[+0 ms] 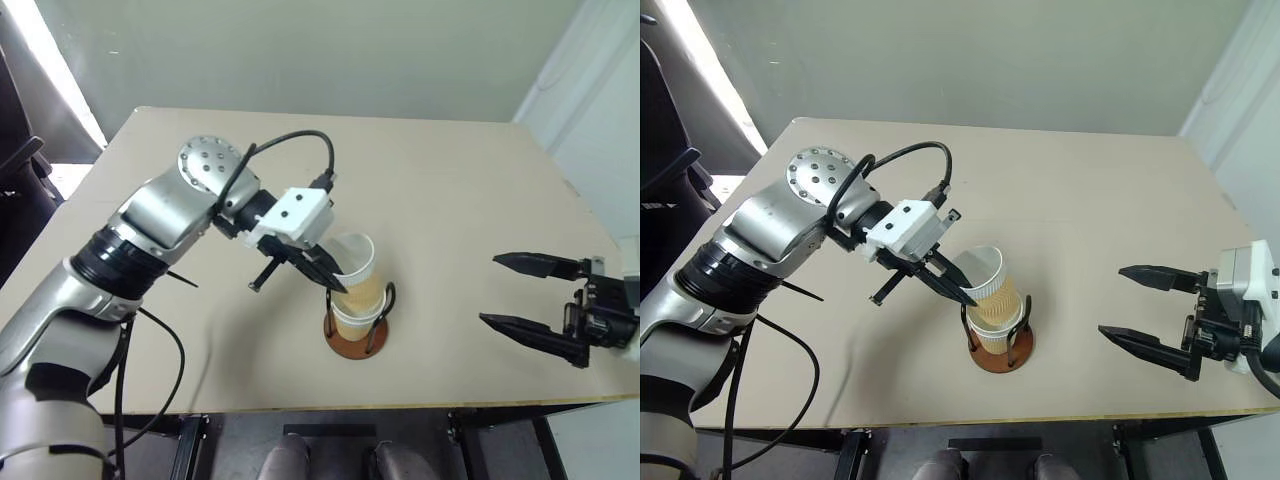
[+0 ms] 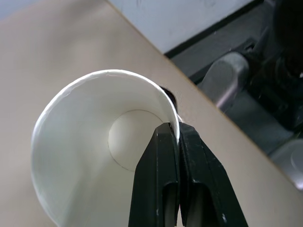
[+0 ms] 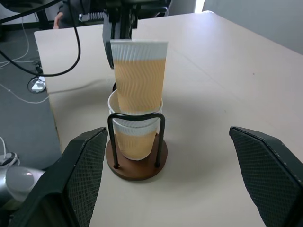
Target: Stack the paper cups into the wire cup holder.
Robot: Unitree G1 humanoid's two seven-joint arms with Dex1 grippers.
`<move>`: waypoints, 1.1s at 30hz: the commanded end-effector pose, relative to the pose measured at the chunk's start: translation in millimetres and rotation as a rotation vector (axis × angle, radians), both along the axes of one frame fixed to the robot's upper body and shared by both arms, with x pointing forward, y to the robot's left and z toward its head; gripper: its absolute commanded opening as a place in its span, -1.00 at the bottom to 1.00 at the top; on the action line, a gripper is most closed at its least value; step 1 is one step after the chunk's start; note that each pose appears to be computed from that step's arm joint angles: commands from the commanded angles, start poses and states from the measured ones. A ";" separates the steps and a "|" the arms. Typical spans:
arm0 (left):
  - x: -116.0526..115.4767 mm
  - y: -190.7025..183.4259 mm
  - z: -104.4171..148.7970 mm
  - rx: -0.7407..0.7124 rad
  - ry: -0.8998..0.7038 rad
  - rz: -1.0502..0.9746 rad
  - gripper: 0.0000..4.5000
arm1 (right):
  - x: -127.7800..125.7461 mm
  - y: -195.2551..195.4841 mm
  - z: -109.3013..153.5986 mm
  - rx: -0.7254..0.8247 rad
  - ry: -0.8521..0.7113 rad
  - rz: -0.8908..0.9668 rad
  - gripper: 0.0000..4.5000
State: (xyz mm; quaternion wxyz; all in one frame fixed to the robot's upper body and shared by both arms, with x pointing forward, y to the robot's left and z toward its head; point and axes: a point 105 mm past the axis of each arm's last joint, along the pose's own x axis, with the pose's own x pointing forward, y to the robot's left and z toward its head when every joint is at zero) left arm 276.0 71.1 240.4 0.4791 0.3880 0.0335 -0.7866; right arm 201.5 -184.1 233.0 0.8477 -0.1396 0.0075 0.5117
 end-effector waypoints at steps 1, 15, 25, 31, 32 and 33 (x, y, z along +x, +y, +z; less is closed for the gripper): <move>-3.9 -0.3 9.7 0.010 -0.035 -0.052 -0.81 | -0.1 2.1 6.3 -0.006 -0.033 0.004 0.86; 12.8 -6.5 24.4 -0.102 -0.047 0.032 0.98 | 6.2 3.1 6.0 0.000 -0.035 0.017 0.86; 38.1 108.7 35.7 -0.332 0.071 0.635 0.98 | 35.6 -13.9 0.4 -0.061 0.020 0.117 0.86; 10.7 199.0 13.5 -0.387 0.131 1.019 0.98 | 69.7 -38.7 4.6 -0.081 0.013 0.101 0.86; 5.3 219.4 7.1 -0.401 0.134 1.110 0.98 | 76.2 -42.6 4.7 -0.078 0.011 0.089 0.86; 0.1 234.6 2.5 -0.429 0.145 1.178 0.98 | 81.9 -46.2 4.6 -0.074 0.011 0.079 0.86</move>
